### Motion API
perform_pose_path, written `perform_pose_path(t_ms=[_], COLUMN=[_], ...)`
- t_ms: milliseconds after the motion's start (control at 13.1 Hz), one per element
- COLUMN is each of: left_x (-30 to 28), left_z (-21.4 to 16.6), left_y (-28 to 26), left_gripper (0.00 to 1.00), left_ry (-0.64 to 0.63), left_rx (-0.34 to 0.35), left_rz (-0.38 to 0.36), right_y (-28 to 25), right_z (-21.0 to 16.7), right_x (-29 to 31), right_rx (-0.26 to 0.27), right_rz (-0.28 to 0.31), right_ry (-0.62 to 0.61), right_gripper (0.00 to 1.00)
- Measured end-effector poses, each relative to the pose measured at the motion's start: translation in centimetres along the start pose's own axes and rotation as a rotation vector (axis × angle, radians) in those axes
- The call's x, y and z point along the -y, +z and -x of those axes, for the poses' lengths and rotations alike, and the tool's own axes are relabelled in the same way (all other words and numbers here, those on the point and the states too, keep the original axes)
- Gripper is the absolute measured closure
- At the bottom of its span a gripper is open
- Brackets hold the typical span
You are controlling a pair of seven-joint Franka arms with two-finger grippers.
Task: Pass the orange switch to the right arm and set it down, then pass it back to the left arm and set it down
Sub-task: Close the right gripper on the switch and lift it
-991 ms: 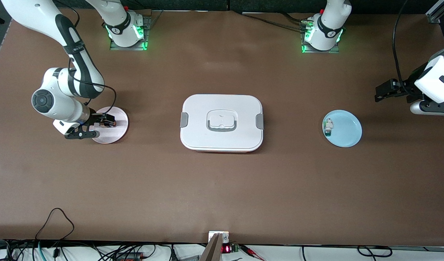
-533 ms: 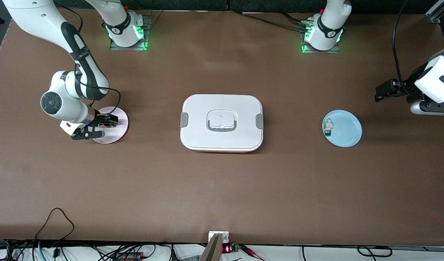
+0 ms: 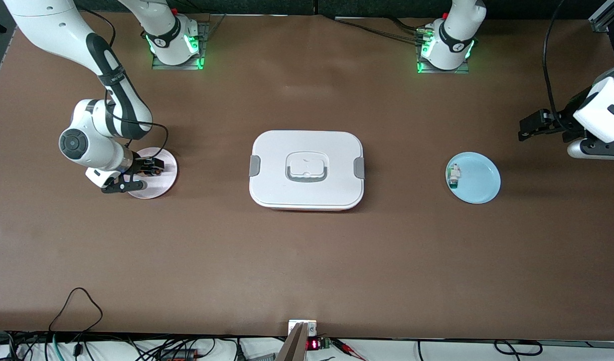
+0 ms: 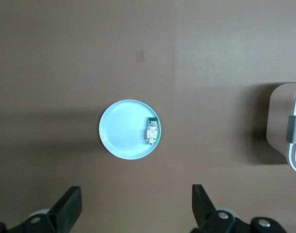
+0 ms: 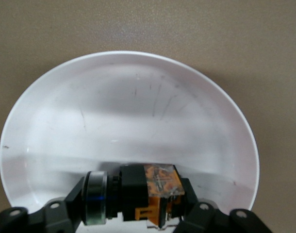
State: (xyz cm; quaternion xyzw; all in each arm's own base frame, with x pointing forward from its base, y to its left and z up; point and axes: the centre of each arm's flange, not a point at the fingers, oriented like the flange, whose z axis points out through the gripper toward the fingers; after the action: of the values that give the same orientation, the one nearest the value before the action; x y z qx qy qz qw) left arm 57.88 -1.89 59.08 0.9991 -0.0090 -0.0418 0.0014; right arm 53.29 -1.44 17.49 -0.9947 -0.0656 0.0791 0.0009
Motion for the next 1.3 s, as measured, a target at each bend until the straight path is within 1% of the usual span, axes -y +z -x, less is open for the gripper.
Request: perform_pose_path(t_ms=[229,381,533,686,1067,1143,1296], left_x=[0.0,0.0,0.0,0.0,0.0,0.0,0.0], left_z=[0.0,0.0,0.0,0.0,0.0,0.0,0.0], left_y=[0.0,0.0,0.0,0.0,0.0,0.0,0.0], left_gripper=[0.0,0.0,0.0,0.0,0.0,0.0,0.0], left_ry=[0.0,0.0,0.0,0.0,0.0,0.0,0.0], left_rx=[0.0,0.0,0.0,0.0,0.0,0.0,0.0], left_rz=[0.0,0.0,0.0,0.0,0.0,0.0,0.0], right_y=[-0.4,-1.6,-4.3,-8.4,-20.5,-22.6,-27.2], right_z=[-0.5,-1.2,-2.3,-3.7,-6.8,-7.2,-7.8], right_x=[0.9,1.6,1.5,1.8,4.8,5.9,8.8], right_rx=[-0.008,-0.003,0.005,-0.002,-0.063,-0.081,-0.134], right_rz=[-0.004,-0.01,-0.012,-0.016,-0.034,-0.049,-0.098], right_ry=[-0.019,-0.03,-0.031,-0.039,-0.097,-0.118,-0.156], right_gripper=[0.26,0.26,0.26,0.26,0.26,0.26,0.26])
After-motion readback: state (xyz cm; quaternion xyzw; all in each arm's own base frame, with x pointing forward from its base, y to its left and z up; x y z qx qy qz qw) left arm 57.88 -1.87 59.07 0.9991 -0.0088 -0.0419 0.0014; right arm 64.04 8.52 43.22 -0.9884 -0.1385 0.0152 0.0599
